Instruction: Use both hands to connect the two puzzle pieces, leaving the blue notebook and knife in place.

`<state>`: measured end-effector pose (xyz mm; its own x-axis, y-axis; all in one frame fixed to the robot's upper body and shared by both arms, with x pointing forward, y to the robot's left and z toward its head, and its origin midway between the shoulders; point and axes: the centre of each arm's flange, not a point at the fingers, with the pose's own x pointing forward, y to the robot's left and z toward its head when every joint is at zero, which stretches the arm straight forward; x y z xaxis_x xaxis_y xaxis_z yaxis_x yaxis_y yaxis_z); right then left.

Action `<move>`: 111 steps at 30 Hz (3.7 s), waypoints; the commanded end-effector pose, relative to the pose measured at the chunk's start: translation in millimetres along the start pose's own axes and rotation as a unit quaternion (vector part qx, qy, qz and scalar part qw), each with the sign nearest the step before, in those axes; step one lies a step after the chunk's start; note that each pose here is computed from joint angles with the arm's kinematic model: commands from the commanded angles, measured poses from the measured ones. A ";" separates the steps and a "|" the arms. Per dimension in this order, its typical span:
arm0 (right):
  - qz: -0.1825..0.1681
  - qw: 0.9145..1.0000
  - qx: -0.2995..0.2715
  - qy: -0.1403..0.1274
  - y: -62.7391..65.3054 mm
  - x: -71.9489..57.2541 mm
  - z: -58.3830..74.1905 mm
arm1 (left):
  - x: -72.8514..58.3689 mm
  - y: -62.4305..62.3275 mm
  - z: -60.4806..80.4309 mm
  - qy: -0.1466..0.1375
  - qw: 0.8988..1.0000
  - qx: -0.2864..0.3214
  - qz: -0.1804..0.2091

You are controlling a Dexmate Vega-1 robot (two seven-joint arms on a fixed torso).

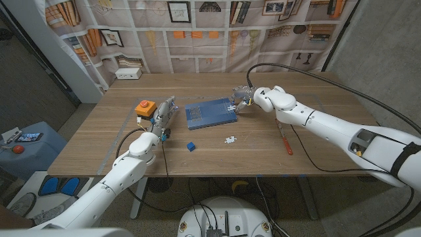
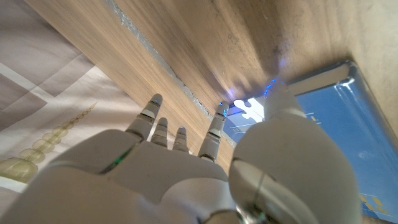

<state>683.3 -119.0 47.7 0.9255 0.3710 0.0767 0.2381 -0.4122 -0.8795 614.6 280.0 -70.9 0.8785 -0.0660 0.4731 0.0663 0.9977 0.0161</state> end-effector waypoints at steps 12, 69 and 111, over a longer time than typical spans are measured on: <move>-0.037 0.999 0.014 0.005 2.3 1.7 0.1 | 3.9 -0.5 -0.7 0.004 1.000 0.001 -0.002; -0.080 0.996 0.026 0.001 5.0 -7.2 -0.8 | -0.5 -4.3 -1.7 0.007 1.000 0.001 -0.002; -0.087 0.994 0.058 0.013 -12.1 -40.0 -19.7 | -24.9 -7.7 26.6 -0.010 0.999 0.042 -0.021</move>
<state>658.9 -138.2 57.3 0.8724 0.4229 0.2452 0.3764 -0.2612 -0.8889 594.3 274.7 -65.8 0.8761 -0.0889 0.4739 0.0633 0.9956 0.0697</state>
